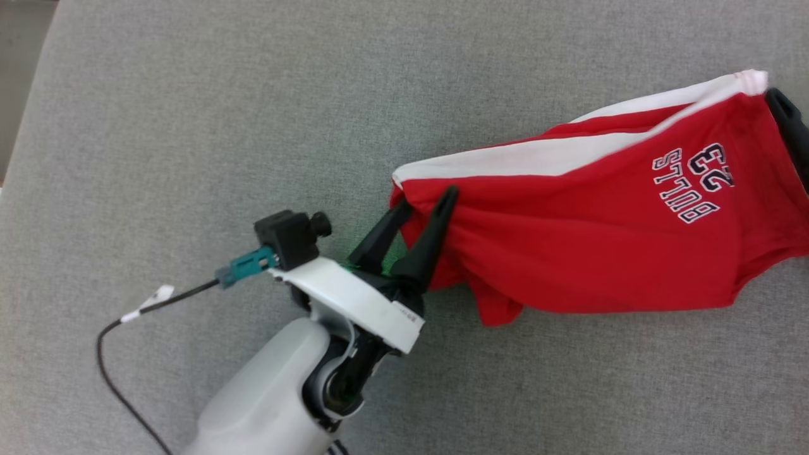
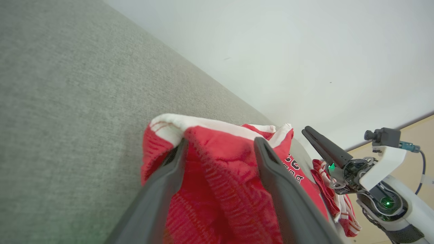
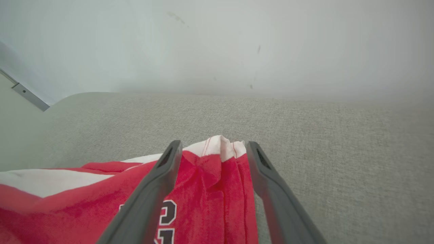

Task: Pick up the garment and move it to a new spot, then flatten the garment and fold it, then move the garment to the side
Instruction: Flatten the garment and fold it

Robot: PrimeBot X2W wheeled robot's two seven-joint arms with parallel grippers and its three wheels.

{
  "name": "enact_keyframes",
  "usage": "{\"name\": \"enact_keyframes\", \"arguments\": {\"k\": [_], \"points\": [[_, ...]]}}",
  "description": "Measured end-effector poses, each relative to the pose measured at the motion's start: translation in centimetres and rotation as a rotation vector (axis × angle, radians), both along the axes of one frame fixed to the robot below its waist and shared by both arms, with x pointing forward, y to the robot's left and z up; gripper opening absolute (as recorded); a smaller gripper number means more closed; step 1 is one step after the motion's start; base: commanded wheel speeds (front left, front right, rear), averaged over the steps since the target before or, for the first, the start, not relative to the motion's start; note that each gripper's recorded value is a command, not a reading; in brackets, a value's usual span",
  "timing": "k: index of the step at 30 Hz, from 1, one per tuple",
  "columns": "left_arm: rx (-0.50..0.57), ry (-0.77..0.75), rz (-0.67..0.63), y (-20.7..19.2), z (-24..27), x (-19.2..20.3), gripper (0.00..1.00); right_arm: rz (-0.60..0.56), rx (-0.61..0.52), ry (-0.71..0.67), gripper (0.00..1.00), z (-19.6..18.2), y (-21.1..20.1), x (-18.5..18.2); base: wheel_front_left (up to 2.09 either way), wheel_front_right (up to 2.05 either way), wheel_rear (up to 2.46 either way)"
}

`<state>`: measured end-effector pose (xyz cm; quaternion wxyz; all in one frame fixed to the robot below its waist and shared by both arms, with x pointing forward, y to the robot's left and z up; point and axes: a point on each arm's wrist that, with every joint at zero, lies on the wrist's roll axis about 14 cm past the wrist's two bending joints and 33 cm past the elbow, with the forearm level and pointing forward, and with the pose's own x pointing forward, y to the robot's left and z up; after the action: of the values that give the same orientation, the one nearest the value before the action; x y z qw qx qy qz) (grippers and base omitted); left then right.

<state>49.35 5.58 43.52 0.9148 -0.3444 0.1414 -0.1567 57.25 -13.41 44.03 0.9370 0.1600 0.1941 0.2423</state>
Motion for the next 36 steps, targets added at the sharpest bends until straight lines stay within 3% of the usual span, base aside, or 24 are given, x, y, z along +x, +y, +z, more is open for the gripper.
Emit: {"name": "enact_keyframes", "arguments": {"k": [11,22,28,36], "points": [[0.25,-0.167,0.023,1.9,1.9,-1.8,1.0,-0.024,-0.061,0.053,1.0,-0.2,-2.5,-1.5,0.0,0.0,0.0],[0.398,-0.413,0.147,4.0,7.3,-2.7,1.0,0.041,-0.167,0.139,1.0,-2.3,-0.2,-1.5,0.0,0.0,0.0],[0.431,-0.412,0.178,5.0,6.8,-3.5,1.0,0.053,-0.288,0.194,1.0,-5.1,0.2,-1.3,0.0,0.0,0.0],[0.479,-0.409,0.207,6.8,6.4,-4.1,1.0,0.035,-0.324,0.273,1.0,-6.8,0.5,-1.0,0.0,0.0,0.0]]}}
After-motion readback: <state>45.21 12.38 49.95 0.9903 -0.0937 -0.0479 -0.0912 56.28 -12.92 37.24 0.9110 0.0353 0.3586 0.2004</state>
